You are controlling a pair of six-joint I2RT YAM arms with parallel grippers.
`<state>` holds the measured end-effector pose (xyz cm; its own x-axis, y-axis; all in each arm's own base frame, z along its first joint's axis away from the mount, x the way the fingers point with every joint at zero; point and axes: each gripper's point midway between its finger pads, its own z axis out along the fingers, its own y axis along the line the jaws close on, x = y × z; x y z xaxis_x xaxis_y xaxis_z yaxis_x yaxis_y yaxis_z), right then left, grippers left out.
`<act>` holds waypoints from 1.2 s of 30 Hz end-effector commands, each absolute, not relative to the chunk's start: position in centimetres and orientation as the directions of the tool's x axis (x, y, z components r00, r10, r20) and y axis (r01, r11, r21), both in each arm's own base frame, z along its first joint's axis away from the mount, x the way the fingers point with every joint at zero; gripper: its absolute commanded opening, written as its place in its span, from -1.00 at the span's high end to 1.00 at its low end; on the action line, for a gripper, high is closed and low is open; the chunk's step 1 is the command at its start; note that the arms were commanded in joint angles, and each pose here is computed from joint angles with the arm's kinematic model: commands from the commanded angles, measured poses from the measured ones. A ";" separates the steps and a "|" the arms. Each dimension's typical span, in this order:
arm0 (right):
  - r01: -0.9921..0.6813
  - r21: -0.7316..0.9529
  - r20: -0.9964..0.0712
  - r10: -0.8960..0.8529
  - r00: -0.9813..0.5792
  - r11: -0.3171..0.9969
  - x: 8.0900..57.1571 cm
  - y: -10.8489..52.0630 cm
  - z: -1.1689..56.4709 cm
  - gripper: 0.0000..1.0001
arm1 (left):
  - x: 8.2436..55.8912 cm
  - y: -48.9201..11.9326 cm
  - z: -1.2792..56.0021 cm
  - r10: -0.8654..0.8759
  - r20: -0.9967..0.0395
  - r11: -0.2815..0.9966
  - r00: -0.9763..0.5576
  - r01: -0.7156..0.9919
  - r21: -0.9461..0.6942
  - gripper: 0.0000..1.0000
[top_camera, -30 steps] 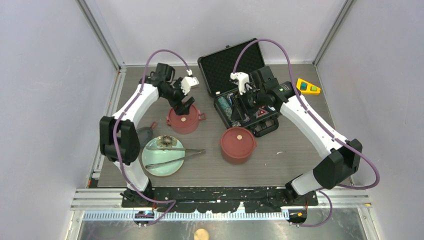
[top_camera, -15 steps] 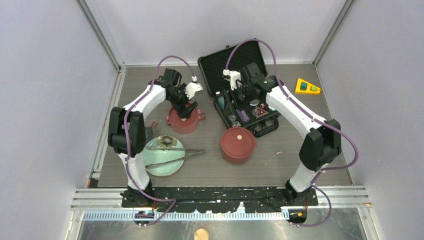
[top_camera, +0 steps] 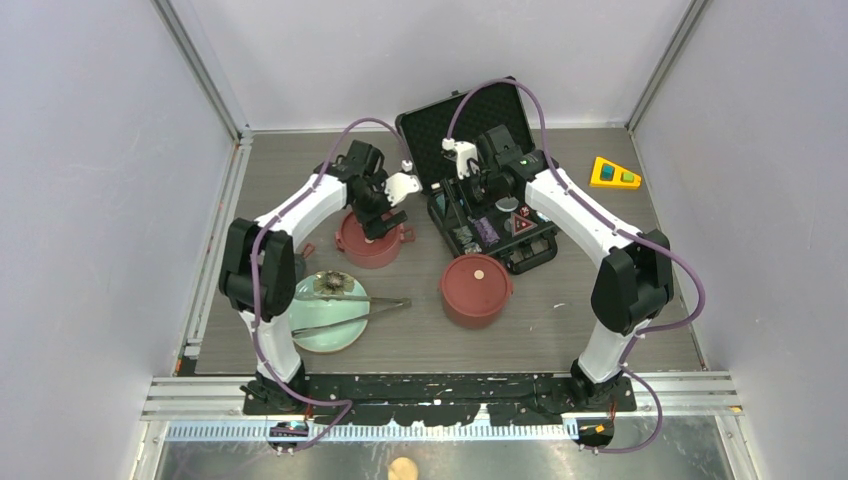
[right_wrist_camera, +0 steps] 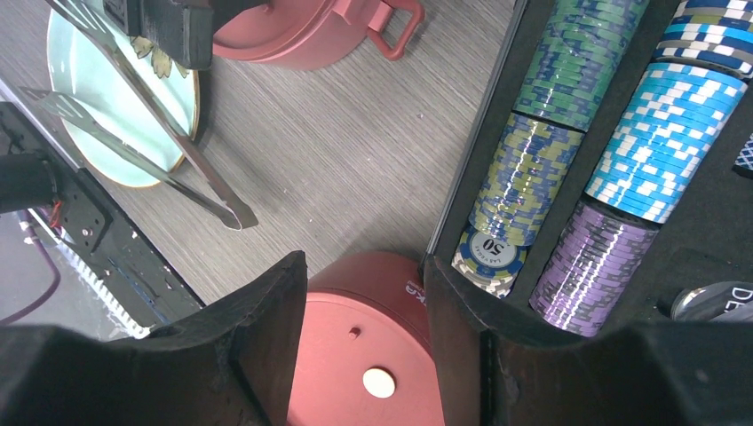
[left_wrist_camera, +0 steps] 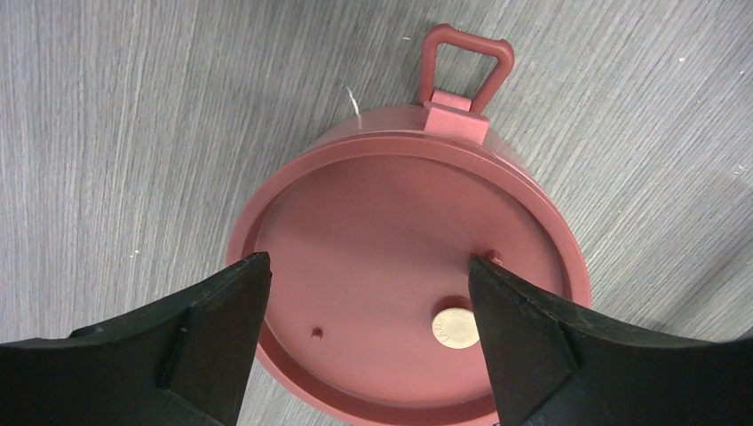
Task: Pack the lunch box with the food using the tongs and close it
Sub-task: Close the box lid on the packing box.
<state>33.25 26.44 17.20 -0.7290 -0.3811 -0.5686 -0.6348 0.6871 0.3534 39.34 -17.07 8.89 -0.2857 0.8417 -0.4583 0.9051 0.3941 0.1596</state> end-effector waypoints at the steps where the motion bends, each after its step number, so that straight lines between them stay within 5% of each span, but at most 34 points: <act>1: -0.668 0.346 -0.651 -0.344 -0.677 0.659 33.7 27.1 20.7 -0.12 | 35.1 -15.9 2.9 0.885 -0.297 0.367 -0.359 0.930 -0.031 -0.70; 7: -0.667 0.347 -0.646 -0.347 -0.680 0.659 33.2 26.8 20.8 -0.12 | 33.8 -15.5 0.0 0.884 -0.230 0.381 -0.407 0.912 -0.151 -0.48; 18: -0.656 0.341 -0.652 -0.333 -0.681 0.673 33.2 25.7 21.2 -0.12 | 34.6 -13.0 1.2 0.937 -0.084 0.346 -0.340 0.935 0.073 -0.61; 29: -0.655 0.344 -0.653 -0.331 -0.682 0.672 32.5 24.9 21.6 -0.12 | 37.9 -17.9 13.1 0.783 -0.503 0.455 -0.365 0.888 0.065 -0.62; 36: -0.655 0.346 -0.650 -0.332 -0.683 0.672 32.3 24.7 21.5 -0.12 | 37.5 -19.5 13.7 0.774 -0.553 0.378 -0.310 0.926 0.009 -0.29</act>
<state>32.53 24.82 19.53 -0.7194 -0.3471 -0.6016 -0.6299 0.6911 0.3545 37.68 -17.90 10.91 -0.3595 0.8040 -0.4737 0.9066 0.4212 0.0268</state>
